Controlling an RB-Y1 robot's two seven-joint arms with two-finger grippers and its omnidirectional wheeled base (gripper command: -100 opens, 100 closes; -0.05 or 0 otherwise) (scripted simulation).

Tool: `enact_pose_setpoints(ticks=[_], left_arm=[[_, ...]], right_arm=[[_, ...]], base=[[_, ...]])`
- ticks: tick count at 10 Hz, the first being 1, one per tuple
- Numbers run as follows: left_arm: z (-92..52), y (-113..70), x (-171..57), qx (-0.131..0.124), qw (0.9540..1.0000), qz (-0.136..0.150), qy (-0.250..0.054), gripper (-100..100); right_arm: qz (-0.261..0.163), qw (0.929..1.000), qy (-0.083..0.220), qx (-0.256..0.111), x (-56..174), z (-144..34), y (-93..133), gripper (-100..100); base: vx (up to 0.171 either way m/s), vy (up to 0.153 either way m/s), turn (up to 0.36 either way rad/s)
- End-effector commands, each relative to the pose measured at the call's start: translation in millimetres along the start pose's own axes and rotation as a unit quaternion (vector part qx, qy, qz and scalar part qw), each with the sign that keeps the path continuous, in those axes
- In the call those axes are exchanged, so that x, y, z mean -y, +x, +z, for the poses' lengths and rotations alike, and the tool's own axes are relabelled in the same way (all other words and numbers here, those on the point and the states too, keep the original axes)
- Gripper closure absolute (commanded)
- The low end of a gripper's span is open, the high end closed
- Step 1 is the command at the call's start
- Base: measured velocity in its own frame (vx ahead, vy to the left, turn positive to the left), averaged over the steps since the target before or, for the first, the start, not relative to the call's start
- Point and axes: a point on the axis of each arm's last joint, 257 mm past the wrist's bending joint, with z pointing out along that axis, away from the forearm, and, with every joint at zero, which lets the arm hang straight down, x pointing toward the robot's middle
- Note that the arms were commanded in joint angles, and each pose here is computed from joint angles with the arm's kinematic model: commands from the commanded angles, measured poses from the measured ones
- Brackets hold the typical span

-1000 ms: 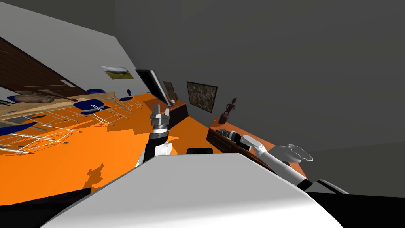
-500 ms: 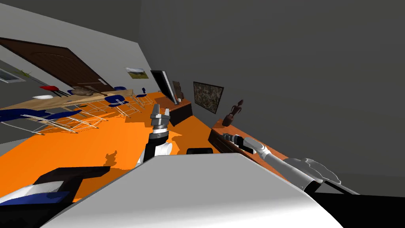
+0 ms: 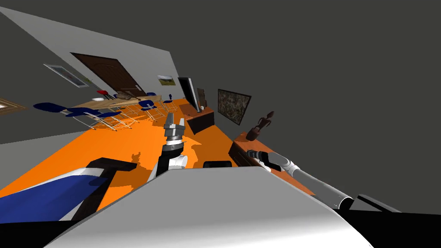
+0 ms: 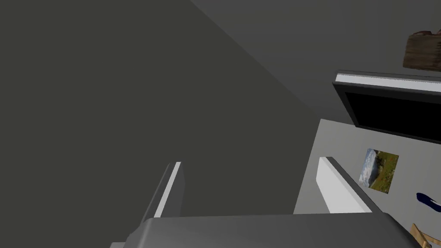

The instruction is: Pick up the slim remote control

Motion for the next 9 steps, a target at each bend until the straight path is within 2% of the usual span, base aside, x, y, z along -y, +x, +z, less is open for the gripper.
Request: enact_pose_setpoints(ticks=[1,2,3,4,5,6,7,8,9], left_arm=[[0.0,0.0,0.0,0.0,1.0,0.0,0.0,0],[0.0,-0.1,0.0,0.0,1.0,0.0,0.0,0],[0.0,0.0,0.0,0.0,1.0,0.0,0.0,0],[-0.1,-0.1,0.0,0.0,1.0,0.0,0.0,0],[0.0,0.0,0.0,0.0,1.0,0.0,0.0,0],[-0.1,-0.1,0.0,0.0,1.0,0.0,0.0,0],[0.0,0.0,0.0,0.0,1.0,0.0,0.0,0],[-0.1,-0.1,0.0,0.0,1.0,0.0,0.0,0],[0.0,0.0,0.0,0.0,1.0,0.0,0.0,0]], right_arm=[[-0.007,0.9997,0.014,-0.018,9.6,0.2,11.3,-100],[-0.006,0.9984,0.034,-0.046,27.2,-5.5,35.5,-100],[-0.012,0.998,0.037,-0.049,29.6,-6.1,37.6,-100],[-0.012,0.9952,0.057,-0.078,47.2,-13.7,62.8,-100],[-0.016,0.995,0.058,-0.08,47.9,-13.9,63.6,-100],[-0.017,0.991,0.077,-0.108,63.7,-22.5,88.5,-100],[-0.02,0.9908,0.078,-0.109,64.3,-22.7,89.1,-100],[-0.022,0.9858,0.095,-0.137,78.4,-32.1,113.6,-100],[-0.024,0.9857,0.095,-0.137,78.6,-32.2,113.8,-100]], base=[[-0.017,-0.052,0.141],[-0.02,-0.045,0.296],[-0.017,-0.05,0.151],[-0.024,-0.061,0.223],[-0.02,-0.05,0.153],[-0.025,-0.052,0.22],[-0.014,-0.049,0.143],[-0.013,-0.05,0.236],[-0.015,-0.048,0.144]])
